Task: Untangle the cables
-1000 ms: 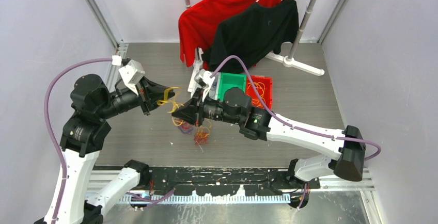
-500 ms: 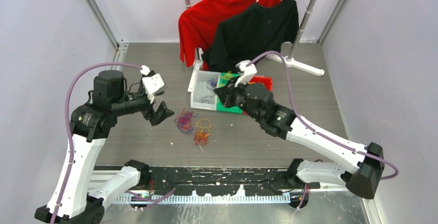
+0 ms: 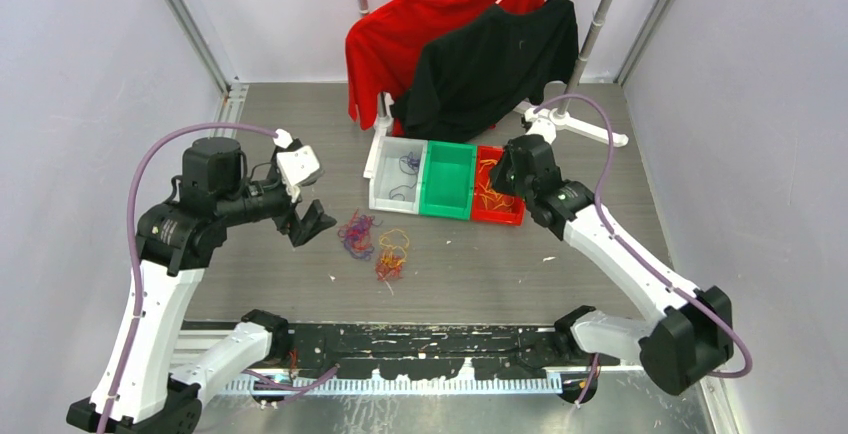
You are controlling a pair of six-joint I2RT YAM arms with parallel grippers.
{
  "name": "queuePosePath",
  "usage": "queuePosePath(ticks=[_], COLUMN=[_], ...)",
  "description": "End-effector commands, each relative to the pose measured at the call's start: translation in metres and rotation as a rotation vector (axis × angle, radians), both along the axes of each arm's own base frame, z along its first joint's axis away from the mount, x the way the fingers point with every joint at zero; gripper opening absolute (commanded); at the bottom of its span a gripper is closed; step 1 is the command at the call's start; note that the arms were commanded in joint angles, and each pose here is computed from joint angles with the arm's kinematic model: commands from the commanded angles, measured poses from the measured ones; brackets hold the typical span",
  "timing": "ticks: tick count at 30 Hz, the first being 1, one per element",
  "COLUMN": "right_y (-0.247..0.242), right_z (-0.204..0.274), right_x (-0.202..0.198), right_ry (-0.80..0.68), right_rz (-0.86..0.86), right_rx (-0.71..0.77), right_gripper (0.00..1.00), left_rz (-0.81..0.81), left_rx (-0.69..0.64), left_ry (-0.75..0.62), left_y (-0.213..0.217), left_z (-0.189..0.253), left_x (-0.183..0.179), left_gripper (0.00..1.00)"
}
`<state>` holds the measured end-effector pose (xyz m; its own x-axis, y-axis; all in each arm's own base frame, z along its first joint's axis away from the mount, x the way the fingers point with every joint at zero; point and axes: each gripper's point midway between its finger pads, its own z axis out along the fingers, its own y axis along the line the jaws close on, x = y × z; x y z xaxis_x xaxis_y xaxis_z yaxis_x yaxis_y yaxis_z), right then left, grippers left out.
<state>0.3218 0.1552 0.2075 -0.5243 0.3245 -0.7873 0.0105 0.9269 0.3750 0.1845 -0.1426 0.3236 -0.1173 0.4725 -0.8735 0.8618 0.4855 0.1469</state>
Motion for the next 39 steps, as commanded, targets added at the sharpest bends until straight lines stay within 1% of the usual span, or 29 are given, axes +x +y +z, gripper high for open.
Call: queuePosePath(ticks=[1, 11, 16, 19, 26, 28, 32, 36, 39], right_y=[0.003, -0.007, -0.007, -0.005, -0.015, -0.02, -0.026, -0.029, -0.016], right_z=[-0.013, -0.043, -0.052, -0.062, -0.066, -0.067, -0.065, -0.057, -0.04], right_x=[0.009, 0.043, 0.057, 0.065, 0.077, 0.078, 0.079, 0.077, 0.07], right_ry=[0.09, 0.221, 0.257, 0.288, 0.296, 0.3, 0.301, 0.282, 0.226], right_rz=[-0.001, -0.009, 0.001, 0.013, -0.009, -0.019, -0.026, -0.013, 0.038], right_rx=[0.061, 0.126, 0.115, 0.092, 0.001, -0.03, -0.073, -0.089, -0.067], right_gripper=[0.05, 0.05, 0.16, 0.19, 0.24, 0.27, 0.4, 0.43, 0.47], left_rz=[-0.011, -0.015, -0.02, -0.019, -0.019, -0.02, -0.024, -0.021, -0.007], left_rx=[-0.039, -0.053, -0.059, -0.061, -0.063, -0.066, -0.072, -0.073, -0.084], left_ry=[-0.045, -0.045, -0.043, -0.047, -0.047, -0.043, -0.04, -0.042, -0.018], left_y=[-0.003, -0.005, -0.006, -0.006, -0.007, -0.007, -0.009, -0.009, -0.009], left_z=[0.019, 0.021, 0.021, 0.022, 0.023, 0.023, 0.024, 0.025, 0.024], left_x=[-0.005, -0.006, -0.006, -0.005, -0.005, -0.005, -0.004, -0.003, -0.003], left_gripper=[0.85, 0.85, 0.85, 0.85, 0.86, 0.86, 0.86, 0.86, 0.86])
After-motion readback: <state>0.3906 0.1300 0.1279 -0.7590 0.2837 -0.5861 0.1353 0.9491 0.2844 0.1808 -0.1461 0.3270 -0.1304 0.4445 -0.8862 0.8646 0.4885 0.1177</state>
